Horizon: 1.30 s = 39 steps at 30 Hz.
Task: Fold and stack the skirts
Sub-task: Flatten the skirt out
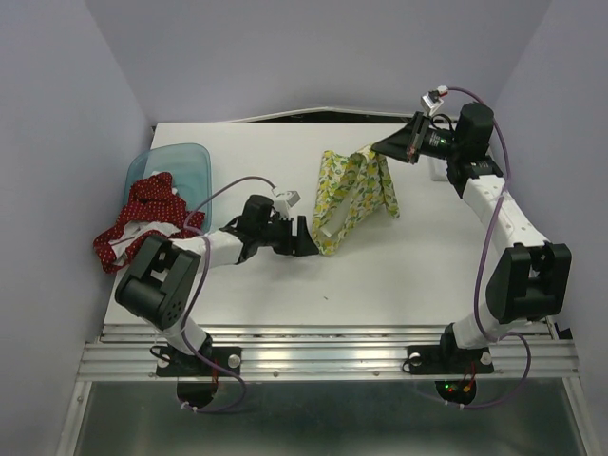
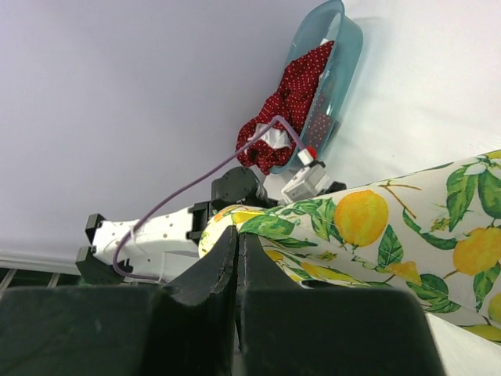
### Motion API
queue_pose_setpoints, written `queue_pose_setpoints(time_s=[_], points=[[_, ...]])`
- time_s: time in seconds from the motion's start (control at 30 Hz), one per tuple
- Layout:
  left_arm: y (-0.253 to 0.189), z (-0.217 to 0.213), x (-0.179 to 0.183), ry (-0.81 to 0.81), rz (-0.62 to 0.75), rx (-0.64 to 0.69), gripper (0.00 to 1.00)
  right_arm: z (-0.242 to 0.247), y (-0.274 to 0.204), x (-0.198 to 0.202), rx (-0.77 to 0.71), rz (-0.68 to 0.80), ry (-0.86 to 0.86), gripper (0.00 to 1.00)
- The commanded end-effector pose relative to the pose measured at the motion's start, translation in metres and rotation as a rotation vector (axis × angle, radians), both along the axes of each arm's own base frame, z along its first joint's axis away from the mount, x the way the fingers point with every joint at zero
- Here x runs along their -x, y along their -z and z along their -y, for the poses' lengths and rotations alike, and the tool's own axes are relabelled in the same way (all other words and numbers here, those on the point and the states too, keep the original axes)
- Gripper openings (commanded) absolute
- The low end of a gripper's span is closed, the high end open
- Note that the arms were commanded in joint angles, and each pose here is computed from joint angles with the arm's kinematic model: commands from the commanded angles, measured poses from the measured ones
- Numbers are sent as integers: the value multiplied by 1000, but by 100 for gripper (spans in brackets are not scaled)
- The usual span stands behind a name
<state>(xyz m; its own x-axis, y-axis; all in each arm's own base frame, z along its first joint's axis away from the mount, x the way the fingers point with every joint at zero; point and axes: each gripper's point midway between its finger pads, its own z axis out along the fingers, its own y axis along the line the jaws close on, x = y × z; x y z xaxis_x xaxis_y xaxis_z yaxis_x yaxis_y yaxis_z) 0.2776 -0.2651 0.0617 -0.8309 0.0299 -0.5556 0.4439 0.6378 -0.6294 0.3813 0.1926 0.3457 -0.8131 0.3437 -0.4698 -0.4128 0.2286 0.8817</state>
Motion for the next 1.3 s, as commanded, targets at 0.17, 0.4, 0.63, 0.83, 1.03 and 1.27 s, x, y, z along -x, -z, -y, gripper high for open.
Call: queue_pose_setpoints(time_s=[0.17,0.4,0.63,0.83,1.03,1.27], points=[[2,22,-39,-154,14,-44,64,2,-41,2,-24,130,18,1],[-22,-12,-93,-319,112,-145,11,23,-50,-4,-31,130,73,1],[-126,-76,-156,-445,434,-297,0,63,-61,-25,-31,144,175,1],[-237,-119,-186,-568,729,-490,0,97,-70,-54,-45,130,274,1],[-308,-156,-176,-695,930,-574,0,117,-89,-51,-22,208,350,1],[-321,-175,-147,-671,944,-659,0,117,-64,-25,46,194,320,1]])
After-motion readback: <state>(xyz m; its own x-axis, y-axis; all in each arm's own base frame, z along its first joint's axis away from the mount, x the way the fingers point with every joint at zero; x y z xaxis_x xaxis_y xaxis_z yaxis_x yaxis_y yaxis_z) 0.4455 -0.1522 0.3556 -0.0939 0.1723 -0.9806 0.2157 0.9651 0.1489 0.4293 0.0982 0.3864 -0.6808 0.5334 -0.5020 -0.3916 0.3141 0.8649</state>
